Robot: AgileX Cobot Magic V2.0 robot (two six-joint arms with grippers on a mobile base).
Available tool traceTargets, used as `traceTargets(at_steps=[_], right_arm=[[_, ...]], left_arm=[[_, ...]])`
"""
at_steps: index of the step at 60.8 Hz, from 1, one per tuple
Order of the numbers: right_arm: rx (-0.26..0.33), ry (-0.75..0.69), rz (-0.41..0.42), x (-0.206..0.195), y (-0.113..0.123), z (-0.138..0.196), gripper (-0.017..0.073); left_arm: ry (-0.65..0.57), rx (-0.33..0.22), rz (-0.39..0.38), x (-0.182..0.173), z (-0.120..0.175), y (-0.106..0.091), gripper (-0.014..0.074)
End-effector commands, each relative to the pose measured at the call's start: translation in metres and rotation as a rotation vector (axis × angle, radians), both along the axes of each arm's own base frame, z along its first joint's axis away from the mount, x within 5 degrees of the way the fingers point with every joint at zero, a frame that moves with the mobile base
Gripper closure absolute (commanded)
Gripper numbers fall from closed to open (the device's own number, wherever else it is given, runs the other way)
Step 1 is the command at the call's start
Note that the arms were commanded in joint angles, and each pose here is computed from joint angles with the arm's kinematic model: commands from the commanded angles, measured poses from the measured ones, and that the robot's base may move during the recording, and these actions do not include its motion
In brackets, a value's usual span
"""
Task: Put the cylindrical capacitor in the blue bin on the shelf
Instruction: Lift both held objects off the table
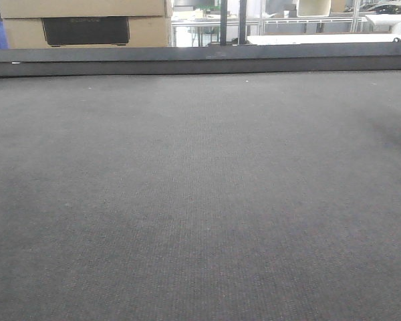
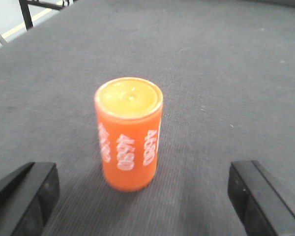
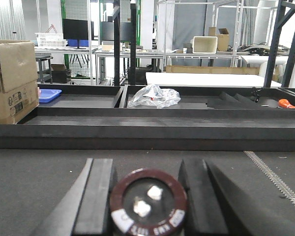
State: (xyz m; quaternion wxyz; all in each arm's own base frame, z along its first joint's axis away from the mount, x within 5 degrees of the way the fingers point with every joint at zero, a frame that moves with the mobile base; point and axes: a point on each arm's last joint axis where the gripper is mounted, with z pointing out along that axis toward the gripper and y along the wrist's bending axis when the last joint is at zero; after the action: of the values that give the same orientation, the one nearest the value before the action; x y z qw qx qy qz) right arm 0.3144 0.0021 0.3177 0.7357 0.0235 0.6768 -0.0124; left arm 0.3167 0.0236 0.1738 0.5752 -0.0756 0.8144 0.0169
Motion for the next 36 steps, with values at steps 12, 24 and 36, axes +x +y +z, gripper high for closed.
traceTargets(at_steps=[12, 24, 36], right_arm=[[-0.005, -0.030, -0.003, -0.002, 0.000, 0.006, 0.0587], [-0.005, -0.030, -0.003, -0.002, 0.000, 0.006, 0.0587], [-0.005, -0.021, -0.002, -0.002, 0.000, 0.005, 0.0587]], left_arm=[[-0.017, -0.018, 0.057, 0.040, -0.016, 0.016, -0.0008], [-0.006, -0.020, 0.058, 0.061, -0.028, 0.018, -0.0008], [-0.004, -0.021, 0.060, 0.066, -0.030, 0.019, 0.0014]])
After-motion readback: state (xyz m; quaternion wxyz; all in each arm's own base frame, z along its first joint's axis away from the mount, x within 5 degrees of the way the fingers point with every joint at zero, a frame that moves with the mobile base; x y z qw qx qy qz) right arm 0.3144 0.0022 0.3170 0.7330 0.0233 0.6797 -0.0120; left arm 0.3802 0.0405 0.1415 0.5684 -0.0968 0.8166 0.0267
